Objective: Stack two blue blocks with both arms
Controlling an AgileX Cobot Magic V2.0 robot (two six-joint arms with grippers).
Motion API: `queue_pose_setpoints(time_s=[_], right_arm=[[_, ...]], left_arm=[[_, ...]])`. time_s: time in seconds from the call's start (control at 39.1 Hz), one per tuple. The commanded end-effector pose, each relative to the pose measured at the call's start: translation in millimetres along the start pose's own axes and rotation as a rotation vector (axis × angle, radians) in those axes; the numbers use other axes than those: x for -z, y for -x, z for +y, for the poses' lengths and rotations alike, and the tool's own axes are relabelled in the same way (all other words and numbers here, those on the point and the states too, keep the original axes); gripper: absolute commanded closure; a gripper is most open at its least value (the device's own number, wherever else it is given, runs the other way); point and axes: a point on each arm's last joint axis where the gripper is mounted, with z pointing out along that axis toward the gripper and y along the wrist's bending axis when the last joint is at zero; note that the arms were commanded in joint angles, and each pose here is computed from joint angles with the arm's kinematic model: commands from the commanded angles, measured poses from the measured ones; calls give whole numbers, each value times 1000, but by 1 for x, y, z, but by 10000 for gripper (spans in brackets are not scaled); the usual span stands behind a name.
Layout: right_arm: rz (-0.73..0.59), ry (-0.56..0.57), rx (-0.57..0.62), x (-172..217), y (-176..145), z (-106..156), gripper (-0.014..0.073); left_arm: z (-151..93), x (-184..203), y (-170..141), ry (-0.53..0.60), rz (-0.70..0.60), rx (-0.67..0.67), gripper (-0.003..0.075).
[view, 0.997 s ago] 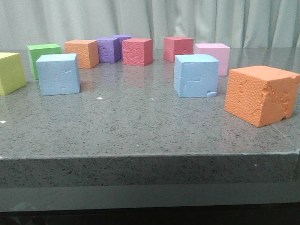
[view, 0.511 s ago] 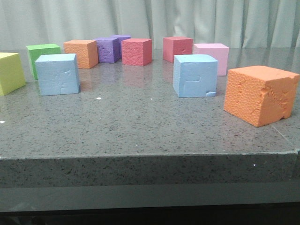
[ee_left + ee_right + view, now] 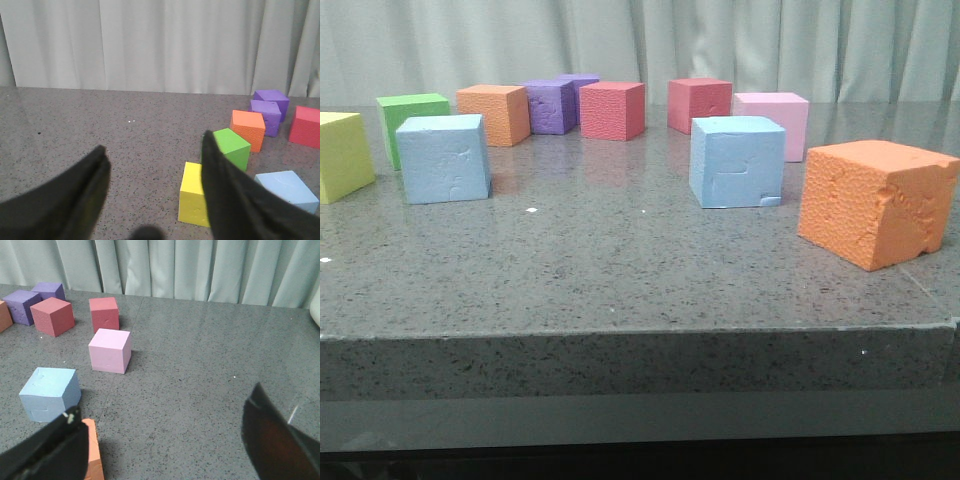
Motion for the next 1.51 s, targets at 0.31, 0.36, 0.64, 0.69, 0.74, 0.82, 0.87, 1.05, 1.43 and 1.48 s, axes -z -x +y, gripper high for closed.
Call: queue_pose_setpoints(time_s=[0.31,0.36,0.64,0.69,0.74,0.82,0.87,1.05,1.43,1.48], right_arm=[[-11,28,-78,-30,15,2,-59],[23,27,-79,-41,16,2,-59],[266,101,-116,-106,36,14,-59],[307,127,-118,-119,39,20,-59],[344,159,-118,-134,42,28,-59],[399,205,-115,-152,43,42,-59],[436,233,-112,-164,44,53,-59],[517,312,-136,-198,43,94,-59],[604,240,-146,-243,30,126,-59],[603,222,-146,-247,28,126,-59]], left_arm=[[1,3,24,12,-179,3,50],[1,3,25,12,-181,3,50],[1,3,26,14,-200,3,50],[1,3,26,14,-200,3,50],[1,3,26,14,-200,3,50],[1,3,26,14,-200,3,50],[1,3,26,14,-200,3,50],[1,3,26,14,-200,3,50],[1,3,26,14,-200,3,50],[1,3,26,14,-200,3,50]])
